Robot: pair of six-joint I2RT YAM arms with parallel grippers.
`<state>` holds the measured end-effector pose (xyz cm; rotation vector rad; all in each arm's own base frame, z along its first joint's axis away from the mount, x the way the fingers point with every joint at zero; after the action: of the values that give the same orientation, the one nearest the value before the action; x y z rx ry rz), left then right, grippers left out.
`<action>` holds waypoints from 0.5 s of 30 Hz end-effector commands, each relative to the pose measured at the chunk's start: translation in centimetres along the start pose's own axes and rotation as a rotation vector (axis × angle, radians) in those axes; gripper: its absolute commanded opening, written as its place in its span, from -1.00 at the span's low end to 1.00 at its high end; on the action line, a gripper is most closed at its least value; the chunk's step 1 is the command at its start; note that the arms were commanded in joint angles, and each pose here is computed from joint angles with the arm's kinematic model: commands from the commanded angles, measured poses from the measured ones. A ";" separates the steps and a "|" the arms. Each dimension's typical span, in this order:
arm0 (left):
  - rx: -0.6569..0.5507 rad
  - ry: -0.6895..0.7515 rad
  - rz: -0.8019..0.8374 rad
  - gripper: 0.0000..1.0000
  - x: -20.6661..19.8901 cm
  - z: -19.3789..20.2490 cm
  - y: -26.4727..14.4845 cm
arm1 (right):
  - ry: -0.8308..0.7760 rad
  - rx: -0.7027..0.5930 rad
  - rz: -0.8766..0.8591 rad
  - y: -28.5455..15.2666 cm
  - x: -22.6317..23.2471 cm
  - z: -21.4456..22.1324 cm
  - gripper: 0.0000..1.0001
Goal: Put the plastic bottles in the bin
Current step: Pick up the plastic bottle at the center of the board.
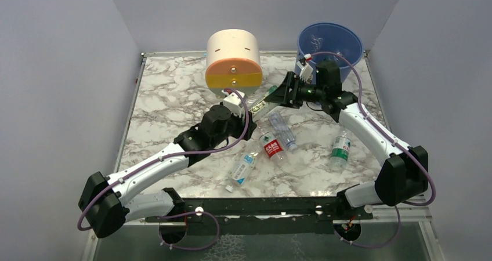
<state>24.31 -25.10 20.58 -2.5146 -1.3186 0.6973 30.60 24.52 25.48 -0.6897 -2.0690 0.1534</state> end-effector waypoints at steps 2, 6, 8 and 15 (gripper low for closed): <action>-0.036 -0.029 0.035 0.38 -0.5 -0.6 -0.2 | -0.010 0.010 -0.054 0.6 0.9 0.2 0.30; -0.030 -0.033 0.019 0.63 -0.3 -0.5 -0.2 | -0.014 0.004 -0.053 0.6 1.0 0.1 0.25; -0.029 -0.034 0.016 0.69 -0.2 -0.4 -0.3 | -0.015 0.003 -0.052 0.6 1.0 0.0 0.24; -0.044 -0.039 0.006 0.98 -0.1 -0.9 -0.7 | -0.016 0.002 -0.048 0.6 0.9 0.0 0.23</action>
<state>24.25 -25.16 20.57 -2.5210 -1.3220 0.7276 30.66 25.10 25.65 -0.6743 -2.0848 0.1434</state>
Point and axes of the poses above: each gripper's point midway between its finger pads, its own y axis out along the fingers, its own x axis along the line the jaws close on, z = x × y, the point moved 2 cm from there along -y, back along the fingers, and after that the axes turned 6 degrees about -y, right-handed, at the moved point
